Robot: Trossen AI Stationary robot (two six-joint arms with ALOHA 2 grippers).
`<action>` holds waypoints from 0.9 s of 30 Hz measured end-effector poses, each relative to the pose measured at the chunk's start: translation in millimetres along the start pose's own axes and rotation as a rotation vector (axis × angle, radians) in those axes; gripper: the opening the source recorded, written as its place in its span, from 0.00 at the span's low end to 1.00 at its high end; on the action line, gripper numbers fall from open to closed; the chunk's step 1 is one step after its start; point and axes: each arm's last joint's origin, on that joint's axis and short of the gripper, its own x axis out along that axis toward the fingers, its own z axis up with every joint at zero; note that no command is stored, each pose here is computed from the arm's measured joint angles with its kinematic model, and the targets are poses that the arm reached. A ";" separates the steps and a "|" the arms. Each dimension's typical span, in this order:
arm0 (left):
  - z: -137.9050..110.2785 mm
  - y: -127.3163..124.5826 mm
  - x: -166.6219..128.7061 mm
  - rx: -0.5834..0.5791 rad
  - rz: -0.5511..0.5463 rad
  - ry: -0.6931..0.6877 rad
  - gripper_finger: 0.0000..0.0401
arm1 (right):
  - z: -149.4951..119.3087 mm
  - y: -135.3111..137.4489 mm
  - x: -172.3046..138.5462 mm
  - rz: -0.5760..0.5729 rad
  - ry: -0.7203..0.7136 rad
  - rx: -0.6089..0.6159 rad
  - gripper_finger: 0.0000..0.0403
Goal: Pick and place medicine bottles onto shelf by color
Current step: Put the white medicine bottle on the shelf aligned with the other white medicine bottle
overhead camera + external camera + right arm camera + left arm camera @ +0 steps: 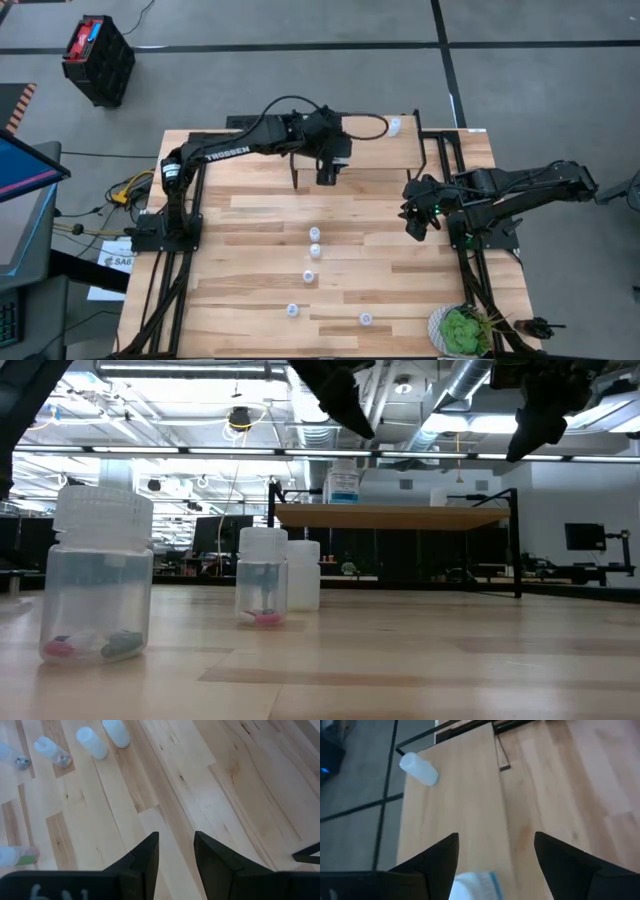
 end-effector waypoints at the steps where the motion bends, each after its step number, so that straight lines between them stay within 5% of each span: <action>1: 2.0 -6.4 3.6 0.005 0.002 0.007 0.61 | 0.0 0.0 0.0 0.000 0.000 0.000 0.37; 7: 10.3 -53.8 10.7 0.180 0.139 0.145 0.57 | 3.5 2.0 -0.1 0.020 -0.036 0.007 0.37; 15: 9.4 -91.9 2.4 0.244 0.066 0.255 0.48 | 13.1 7.4 1.2 0.059 -0.125 0.026 0.37; 22: -0.7 -102.0 -26.3 0.254 -0.109 0.337 0.42 | 22.7 12.6 11.7 0.049 -0.174 0.020 0.37; 27: -6.1 -90.9 -52.6 0.187 -0.115 0.355 0.38 | 37.6 10.4 27.3 -0.050 -0.255 0.034 0.37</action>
